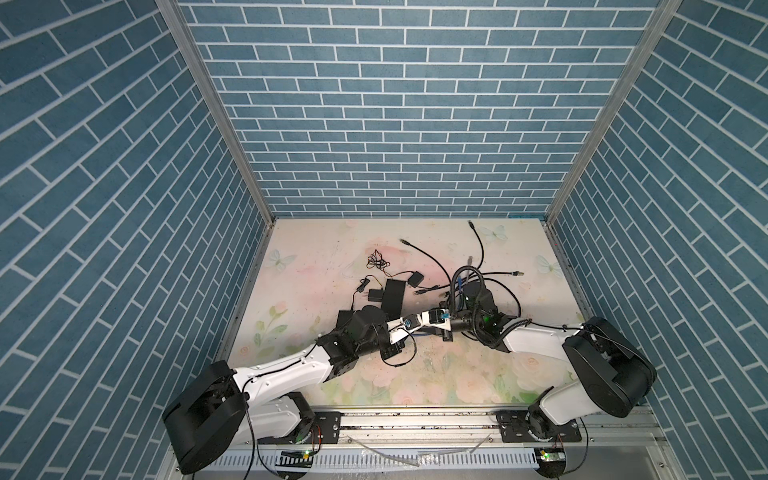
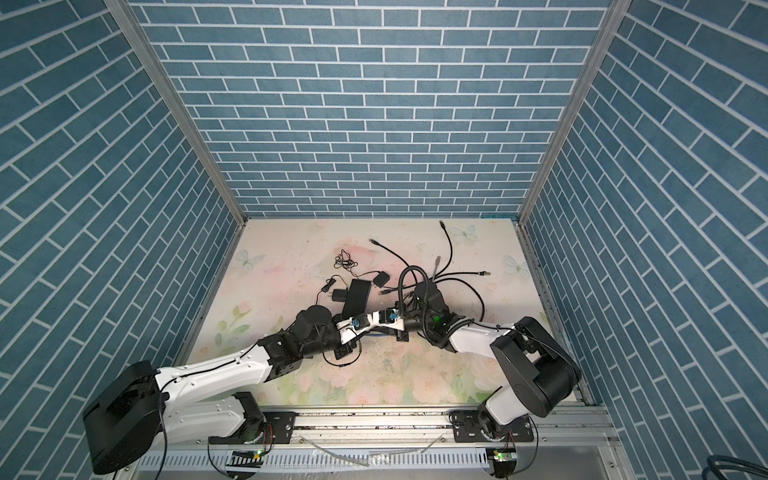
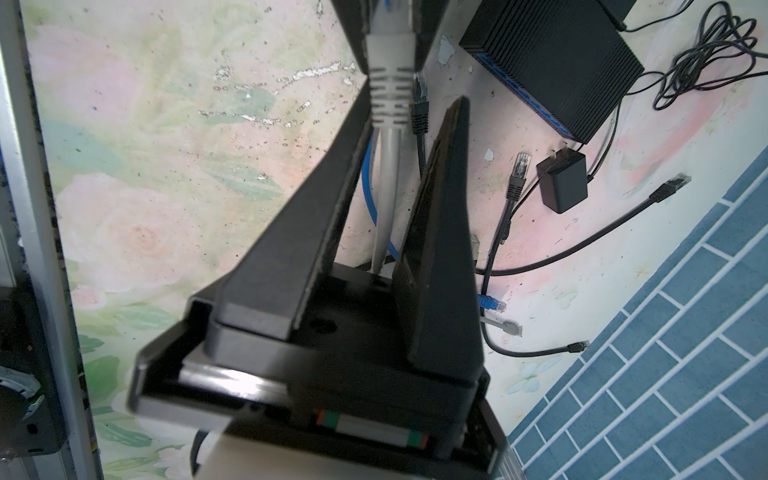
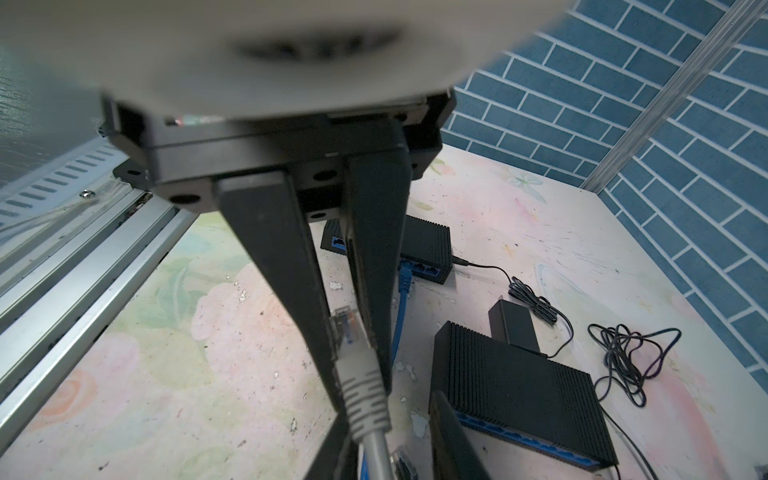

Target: Insert the plug into the switch port

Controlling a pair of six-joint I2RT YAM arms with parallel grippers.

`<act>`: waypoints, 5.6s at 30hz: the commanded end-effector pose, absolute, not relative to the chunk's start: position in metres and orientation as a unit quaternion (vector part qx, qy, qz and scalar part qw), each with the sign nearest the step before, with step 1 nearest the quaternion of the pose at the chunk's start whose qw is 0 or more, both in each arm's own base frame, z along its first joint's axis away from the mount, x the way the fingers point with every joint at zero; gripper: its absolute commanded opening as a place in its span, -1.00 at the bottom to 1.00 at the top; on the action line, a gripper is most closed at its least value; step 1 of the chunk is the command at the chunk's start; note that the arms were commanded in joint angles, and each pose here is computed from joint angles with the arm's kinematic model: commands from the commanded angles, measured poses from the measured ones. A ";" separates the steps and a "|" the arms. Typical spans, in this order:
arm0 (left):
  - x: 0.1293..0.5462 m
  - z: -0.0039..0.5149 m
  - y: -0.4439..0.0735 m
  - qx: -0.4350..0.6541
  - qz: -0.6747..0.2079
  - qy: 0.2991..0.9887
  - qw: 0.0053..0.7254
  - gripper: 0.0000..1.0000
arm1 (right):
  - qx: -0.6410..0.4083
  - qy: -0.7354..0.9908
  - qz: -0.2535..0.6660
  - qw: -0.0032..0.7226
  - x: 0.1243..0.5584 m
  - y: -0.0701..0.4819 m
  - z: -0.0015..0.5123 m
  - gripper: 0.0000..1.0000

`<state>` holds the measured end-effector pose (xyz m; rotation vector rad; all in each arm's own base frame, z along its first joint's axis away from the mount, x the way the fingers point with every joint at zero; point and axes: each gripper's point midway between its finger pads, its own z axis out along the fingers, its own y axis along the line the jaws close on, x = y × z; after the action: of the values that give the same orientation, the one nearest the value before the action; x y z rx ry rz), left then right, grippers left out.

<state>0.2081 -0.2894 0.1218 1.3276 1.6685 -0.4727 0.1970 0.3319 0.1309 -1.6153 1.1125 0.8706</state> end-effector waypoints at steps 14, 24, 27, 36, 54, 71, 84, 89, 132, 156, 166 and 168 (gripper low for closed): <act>0.206 0.145 -0.302 0.532 -0.224 0.644 0.502 -0.91 | -0.650 0.459 0.370 0.480 0.205 0.352 0.147 -0.42; 0.207 0.141 -0.301 0.520 -0.230 0.652 0.502 -0.91 | -0.651 0.466 0.377 0.466 0.202 0.356 0.146 -0.42; 0.207 0.141 -0.300 0.518 -0.229 0.652 0.505 -0.91 | -0.652 0.463 0.379 0.466 0.201 0.359 0.146 -0.42; 0.205 0.139 -0.298 0.519 -0.227 0.651 0.505 -0.90 | -0.654 0.460 0.378 0.468 0.198 0.362 0.147 -0.42; 0.201 0.131 -0.279 0.524 -0.195 0.662 0.499 -0.90 | -0.671 0.438 0.388 0.456 0.177 0.354 0.155 -0.35; 0.198 0.116 -0.264 0.569 -0.138 0.658 0.474 -0.90 | -0.689 0.428 0.408 0.418 0.149 0.337 0.158 -0.30; 0.196 0.124 -0.265 0.564 -0.148 0.648 0.490 -0.90 | -0.686 0.433 0.400 0.427 0.165 0.347 0.153 -0.33; 0.196 0.124 -0.265 0.563 -0.150 0.647 0.492 -0.90 | -0.681 0.434 0.402 0.432 0.169 0.352 0.153 -0.40; 0.237 0.154 -0.165 0.177 -0.106 0.816 0.539 0.99 | -0.594 0.516 0.381 0.486 0.197 0.377 0.113 -1.00; 0.233 0.076 -0.075 -0.140 -0.095 0.892 0.419 0.84 | -0.599 0.497 0.391 0.491 0.163 0.445 0.063 -1.00; 0.235 0.062 -0.077 -0.143 -0.104 0.892 0.416 0.81 | -0.605 0.506 0.384 0.480 0.158 0.453 0.051 -1.00; 0.235 0.061 -0.078 -0.144 -0.106 0.892 0.415 0.81 | -0.605 0.508 0.381 0.481 0.158 0.453 0.049 -1.00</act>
<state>0.2340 -0.0787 0.0636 -0.3412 2.2507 -0.2527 0.1570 0.4478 0.0506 -1.4787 1.2483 0.9439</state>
